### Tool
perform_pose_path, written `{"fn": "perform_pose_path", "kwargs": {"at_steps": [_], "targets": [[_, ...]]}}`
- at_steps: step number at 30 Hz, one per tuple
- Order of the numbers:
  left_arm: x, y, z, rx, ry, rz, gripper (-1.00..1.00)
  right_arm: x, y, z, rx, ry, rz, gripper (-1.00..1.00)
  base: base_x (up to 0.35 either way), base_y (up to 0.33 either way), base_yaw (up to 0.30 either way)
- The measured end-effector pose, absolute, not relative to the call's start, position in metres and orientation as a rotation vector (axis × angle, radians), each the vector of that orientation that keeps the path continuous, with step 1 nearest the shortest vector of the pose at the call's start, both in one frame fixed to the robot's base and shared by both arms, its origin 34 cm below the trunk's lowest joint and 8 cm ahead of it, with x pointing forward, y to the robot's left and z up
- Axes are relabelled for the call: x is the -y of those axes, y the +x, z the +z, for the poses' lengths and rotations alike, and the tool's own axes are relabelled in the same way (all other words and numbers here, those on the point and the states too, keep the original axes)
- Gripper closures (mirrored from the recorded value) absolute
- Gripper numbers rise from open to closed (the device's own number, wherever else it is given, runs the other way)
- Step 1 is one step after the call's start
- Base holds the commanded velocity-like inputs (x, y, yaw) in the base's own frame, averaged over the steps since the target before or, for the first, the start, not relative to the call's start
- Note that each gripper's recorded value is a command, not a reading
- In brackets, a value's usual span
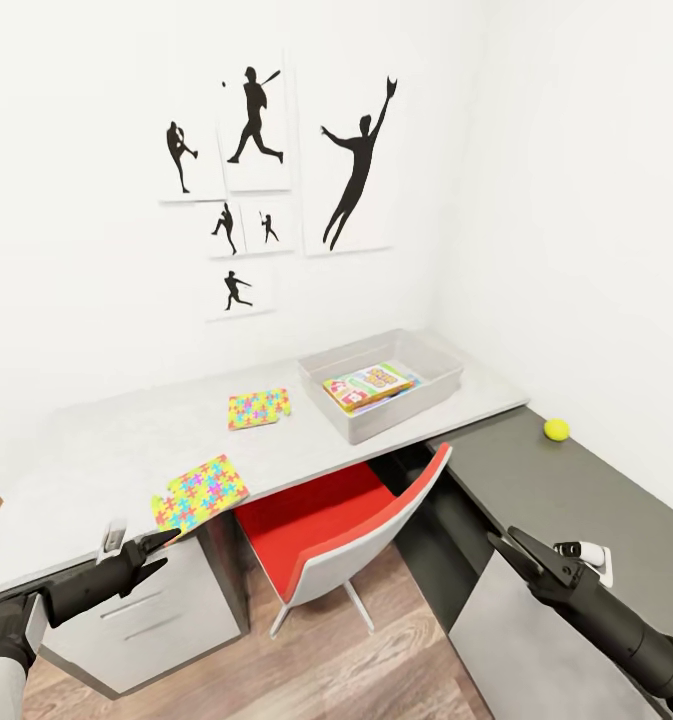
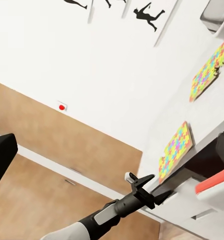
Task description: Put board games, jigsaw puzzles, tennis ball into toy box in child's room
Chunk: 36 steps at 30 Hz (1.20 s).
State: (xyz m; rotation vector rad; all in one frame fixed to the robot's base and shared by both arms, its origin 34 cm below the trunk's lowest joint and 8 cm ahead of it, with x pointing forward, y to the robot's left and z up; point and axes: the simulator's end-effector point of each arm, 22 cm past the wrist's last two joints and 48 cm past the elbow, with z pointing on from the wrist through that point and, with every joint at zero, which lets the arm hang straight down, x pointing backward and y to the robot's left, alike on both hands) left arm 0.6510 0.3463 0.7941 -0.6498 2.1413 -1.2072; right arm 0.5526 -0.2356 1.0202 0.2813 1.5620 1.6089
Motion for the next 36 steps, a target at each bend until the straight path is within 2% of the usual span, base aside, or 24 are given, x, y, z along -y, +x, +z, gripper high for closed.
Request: {"fn": "perform_pose_path", "kwargs": {"at_steps": [30,36], "targets": [[-0.344,0.653,0.777,-2.136,-0.645,-1.212,-1.0,0.236,0.554,1.002,-1.565,0.282,1.605,-1.0,0.001,0.0,0.0],[-0.344,0.653,0.777,-2.135,-0.645,-1.212,-1.0,0.236,0.554,1.002,-1.565,0.281,1.605,-1.0,0.146,-0.118,0.0]]}}
